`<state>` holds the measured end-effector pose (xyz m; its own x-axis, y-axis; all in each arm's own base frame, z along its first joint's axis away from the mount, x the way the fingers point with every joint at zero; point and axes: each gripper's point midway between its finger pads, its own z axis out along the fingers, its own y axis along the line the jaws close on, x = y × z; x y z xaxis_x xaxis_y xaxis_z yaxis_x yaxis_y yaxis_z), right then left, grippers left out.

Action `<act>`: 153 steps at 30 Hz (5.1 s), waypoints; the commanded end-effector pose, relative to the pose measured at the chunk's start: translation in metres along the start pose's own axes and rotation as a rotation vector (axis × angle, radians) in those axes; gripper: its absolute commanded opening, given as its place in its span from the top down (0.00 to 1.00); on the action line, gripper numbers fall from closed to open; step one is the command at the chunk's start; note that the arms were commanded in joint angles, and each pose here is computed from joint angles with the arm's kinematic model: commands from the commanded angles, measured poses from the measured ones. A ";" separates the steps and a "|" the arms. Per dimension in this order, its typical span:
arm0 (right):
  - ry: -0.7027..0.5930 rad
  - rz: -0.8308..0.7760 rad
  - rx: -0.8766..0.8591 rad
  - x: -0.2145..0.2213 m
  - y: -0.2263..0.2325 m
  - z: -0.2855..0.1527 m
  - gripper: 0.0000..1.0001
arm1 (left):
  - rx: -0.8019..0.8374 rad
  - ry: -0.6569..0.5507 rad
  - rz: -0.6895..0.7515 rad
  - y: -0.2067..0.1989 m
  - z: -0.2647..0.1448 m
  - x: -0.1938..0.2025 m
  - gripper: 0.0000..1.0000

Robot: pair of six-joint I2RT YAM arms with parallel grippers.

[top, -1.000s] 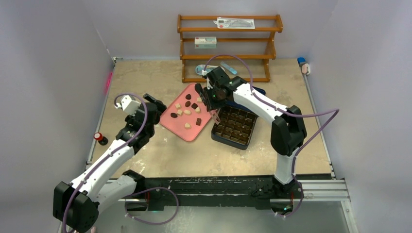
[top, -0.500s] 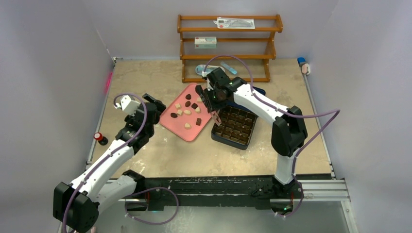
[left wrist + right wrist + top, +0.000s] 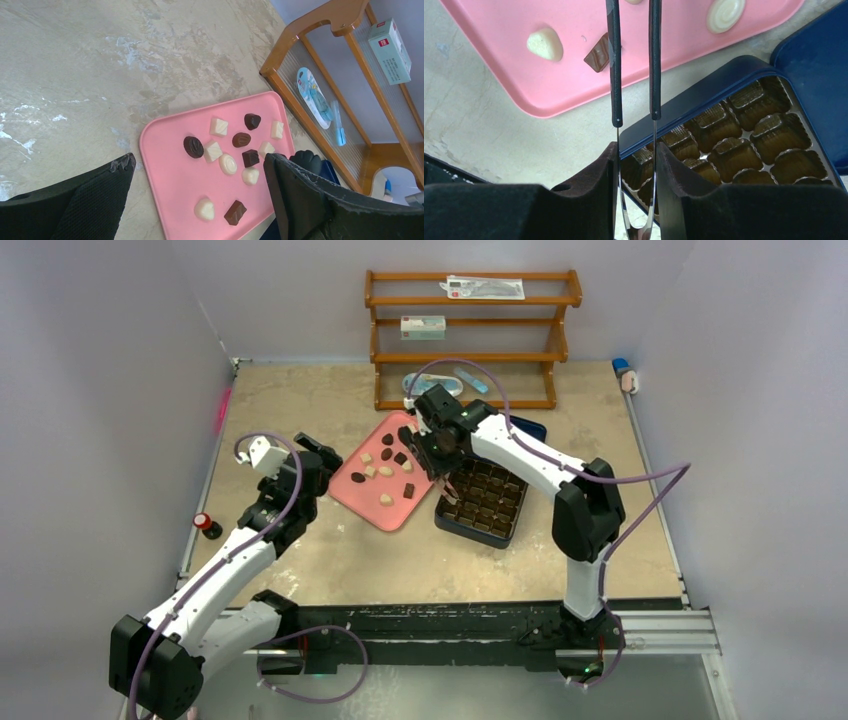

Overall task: Pack the chocolate
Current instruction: Pick up the fake chocolate from the plate.

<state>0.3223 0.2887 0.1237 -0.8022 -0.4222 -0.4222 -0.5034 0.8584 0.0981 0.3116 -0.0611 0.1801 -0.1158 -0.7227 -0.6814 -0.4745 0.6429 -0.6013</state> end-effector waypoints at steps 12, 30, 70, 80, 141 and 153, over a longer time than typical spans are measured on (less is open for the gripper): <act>0.053 -0.092 0.020 0.004 0.001 -0.004 0.77 | 0.001 -0.011 -0.016 0.001 -0.004 -0.006 0.00; 0.163 -0.095 0.051 0.022 -0.005 0.012 0.73 | 0.012 -0.014 -0.019 0.000 -0.007 -0.009 0.00; 0.236 -0.164 0.043 0.033 0.010 0.013 0.61 | 0.021 -0.002 -0.034 0.004 -0.010 -0.006 0.00; 0.211 -0.181 0.028 0.031 0.019 0.006 0.61 | 0.020 0.003 -0.035 0.003 -0.009 -0.004 0.00; 0.260 -0.237 0.047 0.050 0.032 0.013 0.59 | 0.022 0.009 -0.045 0.007 -0.012 -0.003 0.00; 0.308 -0.222 0.025 0.058 0.036 0.021 0.58 | 0.021 0.012 -0.048 0.010 -0.012 -0.001 0.00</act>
<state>0.2715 0.3012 0.0824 -0.7355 -0.6552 -0.1726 -0.6642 0.7475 -0.0073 0.2969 -0.0589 0.1787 -0.1231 -0.7420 -0.6590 -0.4651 0.6297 -0.6222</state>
